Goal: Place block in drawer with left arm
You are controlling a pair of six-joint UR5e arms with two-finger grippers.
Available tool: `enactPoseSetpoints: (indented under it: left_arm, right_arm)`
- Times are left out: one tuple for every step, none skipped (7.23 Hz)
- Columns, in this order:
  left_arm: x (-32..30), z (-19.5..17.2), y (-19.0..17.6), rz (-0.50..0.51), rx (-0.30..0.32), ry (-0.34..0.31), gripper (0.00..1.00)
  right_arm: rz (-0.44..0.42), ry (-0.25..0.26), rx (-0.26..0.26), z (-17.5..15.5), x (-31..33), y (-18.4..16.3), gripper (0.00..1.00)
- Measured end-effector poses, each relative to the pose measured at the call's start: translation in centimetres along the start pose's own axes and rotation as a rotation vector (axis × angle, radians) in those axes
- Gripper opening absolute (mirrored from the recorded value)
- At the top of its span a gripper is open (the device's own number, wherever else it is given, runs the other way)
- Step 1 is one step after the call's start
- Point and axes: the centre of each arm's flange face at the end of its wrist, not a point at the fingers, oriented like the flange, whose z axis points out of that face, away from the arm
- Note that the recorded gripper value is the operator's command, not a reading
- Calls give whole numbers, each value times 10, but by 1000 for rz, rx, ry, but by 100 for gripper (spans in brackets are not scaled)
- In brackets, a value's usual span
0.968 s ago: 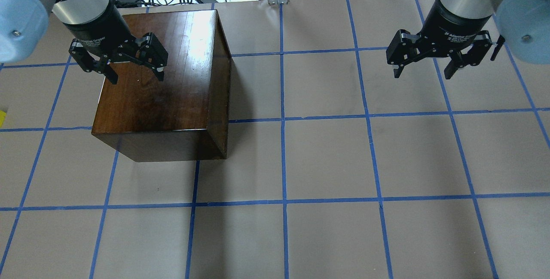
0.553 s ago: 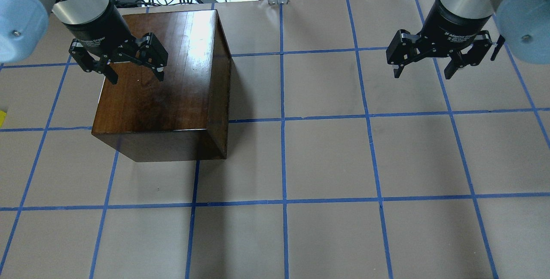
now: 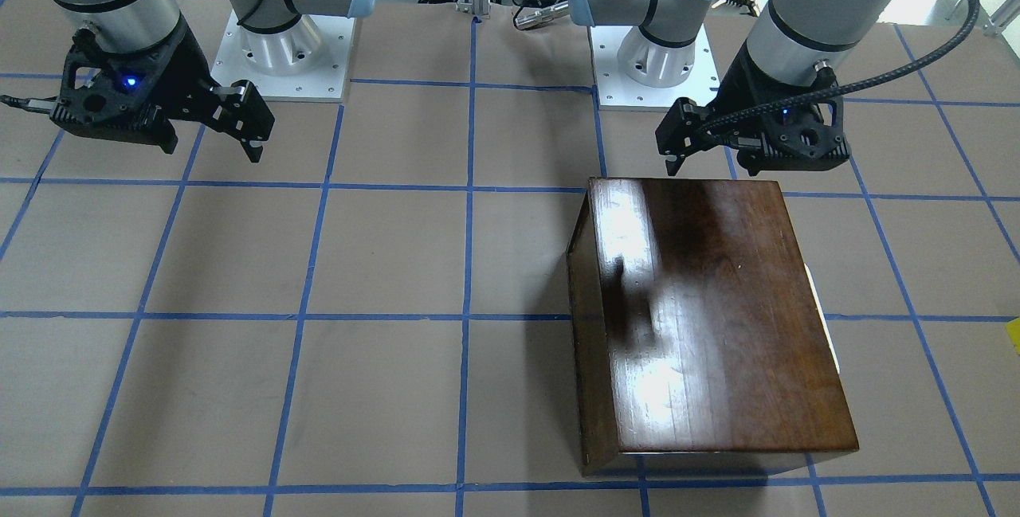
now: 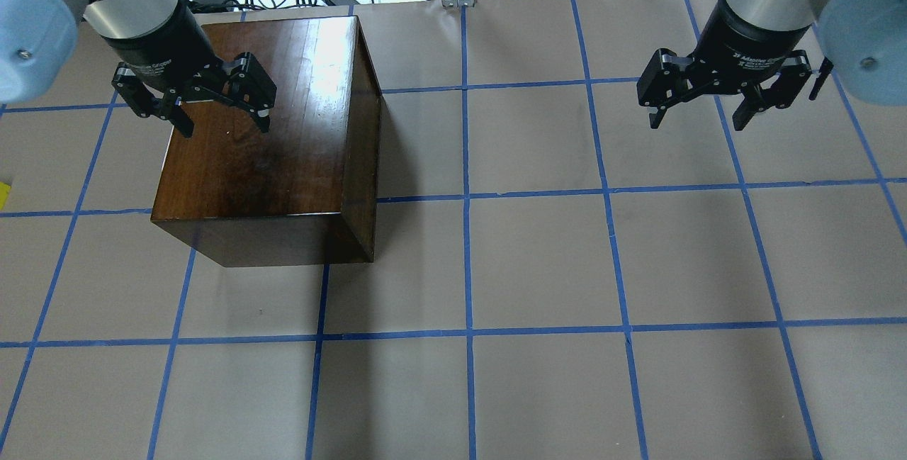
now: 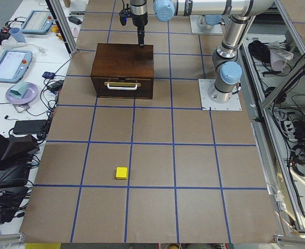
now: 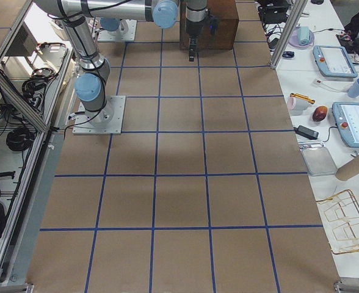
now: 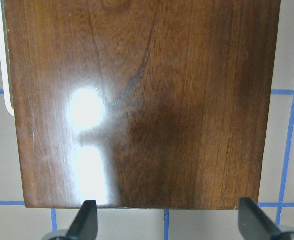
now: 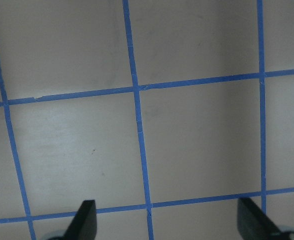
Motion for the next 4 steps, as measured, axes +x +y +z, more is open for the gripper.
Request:
enactPoseSetpoints:
  left_arm:
    - [0, 0, 1, -1, 0, 0, 100]
    - [-1, -1, 1, -4, -2, -1, 100]
    - [-1, 0, 1, -5, -2, 0, 100]
    - [-1, -1, 2, -5, -3, 0, 100]
  right_arm:
    - [0, 0, 0, 0, 0, 0, 100]
    - [0, 0, 0, 0, 0, 0, 100]
    - [0, 0, 0, 0, 0, 0, 100]
    - [0, 0, 0, 0, 0, 0, 100]
